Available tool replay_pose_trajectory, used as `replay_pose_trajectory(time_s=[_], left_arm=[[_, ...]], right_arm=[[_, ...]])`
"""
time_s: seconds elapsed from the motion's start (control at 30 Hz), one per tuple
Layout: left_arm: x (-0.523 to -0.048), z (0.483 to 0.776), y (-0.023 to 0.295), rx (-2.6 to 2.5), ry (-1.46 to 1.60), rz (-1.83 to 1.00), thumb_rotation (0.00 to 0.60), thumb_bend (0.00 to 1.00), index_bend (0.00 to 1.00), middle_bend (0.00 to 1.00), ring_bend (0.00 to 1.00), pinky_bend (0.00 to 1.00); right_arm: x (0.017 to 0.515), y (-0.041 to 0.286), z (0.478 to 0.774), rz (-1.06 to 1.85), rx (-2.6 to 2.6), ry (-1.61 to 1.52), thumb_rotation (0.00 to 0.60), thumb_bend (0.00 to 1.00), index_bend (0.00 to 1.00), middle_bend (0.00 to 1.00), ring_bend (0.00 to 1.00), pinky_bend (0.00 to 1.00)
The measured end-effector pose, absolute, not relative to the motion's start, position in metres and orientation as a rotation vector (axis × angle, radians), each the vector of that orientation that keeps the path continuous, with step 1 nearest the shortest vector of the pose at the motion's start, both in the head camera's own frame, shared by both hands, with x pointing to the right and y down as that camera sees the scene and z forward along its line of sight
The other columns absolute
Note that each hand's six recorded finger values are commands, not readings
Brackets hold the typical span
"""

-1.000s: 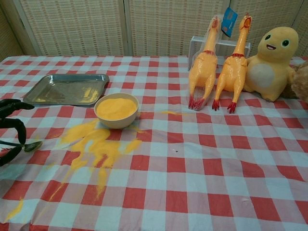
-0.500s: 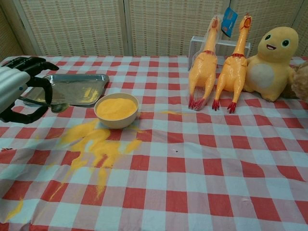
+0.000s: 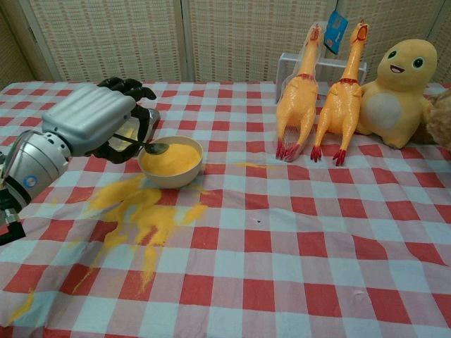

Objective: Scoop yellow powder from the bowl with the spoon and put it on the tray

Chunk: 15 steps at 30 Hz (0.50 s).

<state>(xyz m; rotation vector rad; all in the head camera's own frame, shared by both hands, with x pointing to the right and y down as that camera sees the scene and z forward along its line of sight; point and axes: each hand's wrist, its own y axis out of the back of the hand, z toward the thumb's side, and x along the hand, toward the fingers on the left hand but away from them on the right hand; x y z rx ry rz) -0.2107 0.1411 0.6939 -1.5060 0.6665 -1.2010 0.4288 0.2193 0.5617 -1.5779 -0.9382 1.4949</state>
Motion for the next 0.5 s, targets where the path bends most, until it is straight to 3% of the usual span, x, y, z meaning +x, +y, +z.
replay_pose_trajectory(time_s=[0.3, 0.5], left_arm=[[-0.206, 0.719, 0.128, -1.470, 0.618, -1.318, 0.600, 0.59, 0.71, 0.11, 0.00, 0.07], [-0.199, 0.725, 0.130, -1.472, 0.591, -1.330, 0.600, 0.59, 0.55, 0.10, 0.00, 0.07]], right_arm=[[0.429, 0.219, 0.557, 1.481, -1.578, -0.950, 0.600, 0.11, 0.00, 0.00, 0.00, 0.00], [0.429, 0.219, 0.555, 1.476, -1.579, -0.955, 0.600, 0.11, 0.00, 0.00, 0.00, 0.00]])
